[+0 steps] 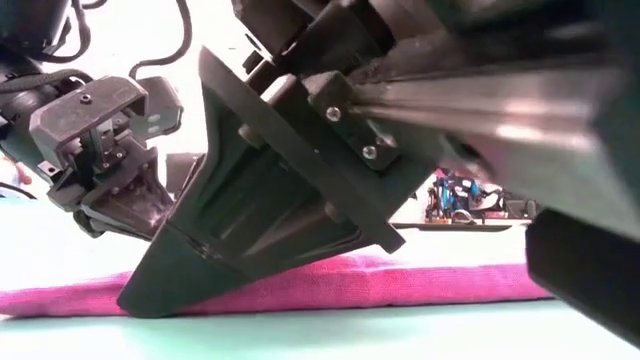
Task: Roll towel
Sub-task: Roll the violet towel
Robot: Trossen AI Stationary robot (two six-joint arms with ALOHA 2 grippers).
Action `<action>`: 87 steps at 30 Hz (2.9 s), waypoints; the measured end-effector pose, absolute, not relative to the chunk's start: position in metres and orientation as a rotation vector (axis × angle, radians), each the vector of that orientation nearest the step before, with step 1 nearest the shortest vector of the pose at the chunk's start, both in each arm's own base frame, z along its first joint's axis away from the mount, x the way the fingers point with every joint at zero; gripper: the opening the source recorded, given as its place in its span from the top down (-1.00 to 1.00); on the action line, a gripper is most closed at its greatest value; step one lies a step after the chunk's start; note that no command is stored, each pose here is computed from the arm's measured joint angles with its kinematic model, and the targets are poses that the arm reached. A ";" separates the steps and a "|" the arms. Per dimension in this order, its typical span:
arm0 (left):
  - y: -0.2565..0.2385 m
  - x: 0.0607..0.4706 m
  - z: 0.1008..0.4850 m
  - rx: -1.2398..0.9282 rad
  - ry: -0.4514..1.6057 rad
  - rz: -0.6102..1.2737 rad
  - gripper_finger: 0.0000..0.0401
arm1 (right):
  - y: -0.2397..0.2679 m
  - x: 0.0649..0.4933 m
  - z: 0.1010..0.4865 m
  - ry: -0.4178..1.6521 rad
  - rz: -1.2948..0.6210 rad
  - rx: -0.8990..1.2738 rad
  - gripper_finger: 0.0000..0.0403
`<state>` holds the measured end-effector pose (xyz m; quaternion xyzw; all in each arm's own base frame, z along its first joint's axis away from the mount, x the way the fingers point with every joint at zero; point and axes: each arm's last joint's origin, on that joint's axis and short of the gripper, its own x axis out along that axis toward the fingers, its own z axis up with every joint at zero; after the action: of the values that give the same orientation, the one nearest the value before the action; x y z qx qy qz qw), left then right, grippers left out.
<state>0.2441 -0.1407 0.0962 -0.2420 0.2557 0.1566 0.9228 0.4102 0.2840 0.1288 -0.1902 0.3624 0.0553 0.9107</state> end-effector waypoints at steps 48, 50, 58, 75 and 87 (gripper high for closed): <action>-0.143 0.233 0.088 -0.425 0.631 0.330 1.00 | 0.304 0.312 0.126 0.954 -0.269 -0.479 0.19; -0.143 0.233 0.088 -0.425 0.631 0.329 1.00 | 0.303 0.311 0.126 0.958 -0.284 -0.466 0.23; -0.143 0.233 0.088 -0.426 0.631 0.330 1.00 | 0.300 0.313 0.125 0.970 -0.295 -0.453 0.51; -0.151 0.234 0.114 -0.487 0.553 0.201 1.00 | 0.309 0.305 0.124 0.962 -0.265 -0.463 0.88; -0.186 0.225 0.143 -0.525 0.266 0.202 1.00 | 0.308 0.309 0.124 0.948 -0.265 -0.440 0.90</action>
<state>0.2251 -0.1862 0.1427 -0.2581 0.1307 0.0992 0.9521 0.3094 0.3080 0.1239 -0.2096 0.4515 -0.1262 0.8581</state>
